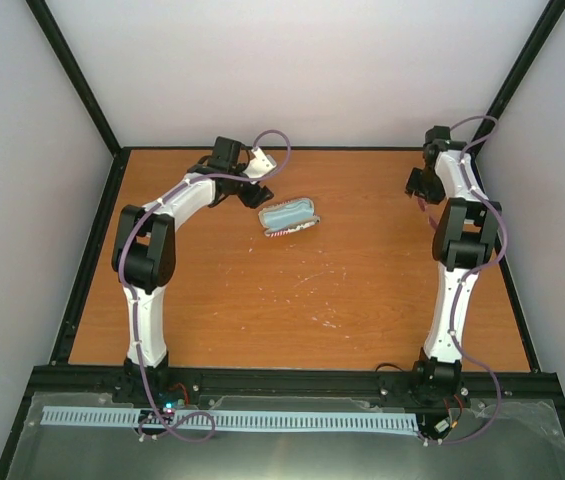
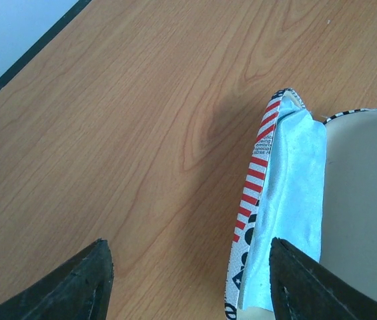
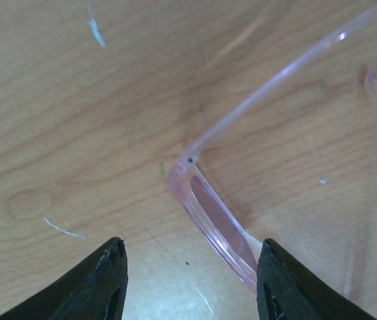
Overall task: Organize the sunglasses
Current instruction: Move the sunglasses to the center of the board.
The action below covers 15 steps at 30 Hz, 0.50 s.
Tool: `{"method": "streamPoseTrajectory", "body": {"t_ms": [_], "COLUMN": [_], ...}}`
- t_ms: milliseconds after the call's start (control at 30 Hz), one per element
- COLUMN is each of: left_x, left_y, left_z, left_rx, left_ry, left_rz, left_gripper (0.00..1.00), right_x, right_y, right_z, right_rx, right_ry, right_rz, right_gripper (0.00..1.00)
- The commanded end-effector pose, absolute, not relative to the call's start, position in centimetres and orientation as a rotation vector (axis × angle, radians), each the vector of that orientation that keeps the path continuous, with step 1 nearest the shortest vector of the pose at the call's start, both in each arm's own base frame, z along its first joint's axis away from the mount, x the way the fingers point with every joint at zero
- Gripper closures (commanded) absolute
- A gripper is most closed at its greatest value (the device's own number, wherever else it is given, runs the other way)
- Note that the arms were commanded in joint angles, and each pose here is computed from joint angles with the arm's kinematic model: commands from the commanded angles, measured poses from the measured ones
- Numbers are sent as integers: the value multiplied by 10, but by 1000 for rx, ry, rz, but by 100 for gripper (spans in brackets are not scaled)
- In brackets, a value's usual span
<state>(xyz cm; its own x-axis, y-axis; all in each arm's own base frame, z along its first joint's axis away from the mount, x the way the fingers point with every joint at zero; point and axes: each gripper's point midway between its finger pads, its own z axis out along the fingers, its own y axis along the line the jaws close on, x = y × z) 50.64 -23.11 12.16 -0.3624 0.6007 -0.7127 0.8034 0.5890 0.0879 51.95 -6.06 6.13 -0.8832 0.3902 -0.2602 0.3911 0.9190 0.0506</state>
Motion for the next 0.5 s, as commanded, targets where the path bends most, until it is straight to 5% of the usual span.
{"method": "streamPoseTrajectory", "body": {"t_ms": [0,467], "left_x": [517,524], "left_y": [-227,-230], "left_z": [130,125], "left_rx": [1076,1096], "left_ry": [2096,2088], "left_rz": [-348,-348], "left_gripper": [36,36], "right_x": [533,533], "right_y": [-57,-25], "right_z": [62,43], "right_rx": [601,518], "right_ry": [2789,2841], "right_rz": [51,217], "right_gripper": [48,53]}}
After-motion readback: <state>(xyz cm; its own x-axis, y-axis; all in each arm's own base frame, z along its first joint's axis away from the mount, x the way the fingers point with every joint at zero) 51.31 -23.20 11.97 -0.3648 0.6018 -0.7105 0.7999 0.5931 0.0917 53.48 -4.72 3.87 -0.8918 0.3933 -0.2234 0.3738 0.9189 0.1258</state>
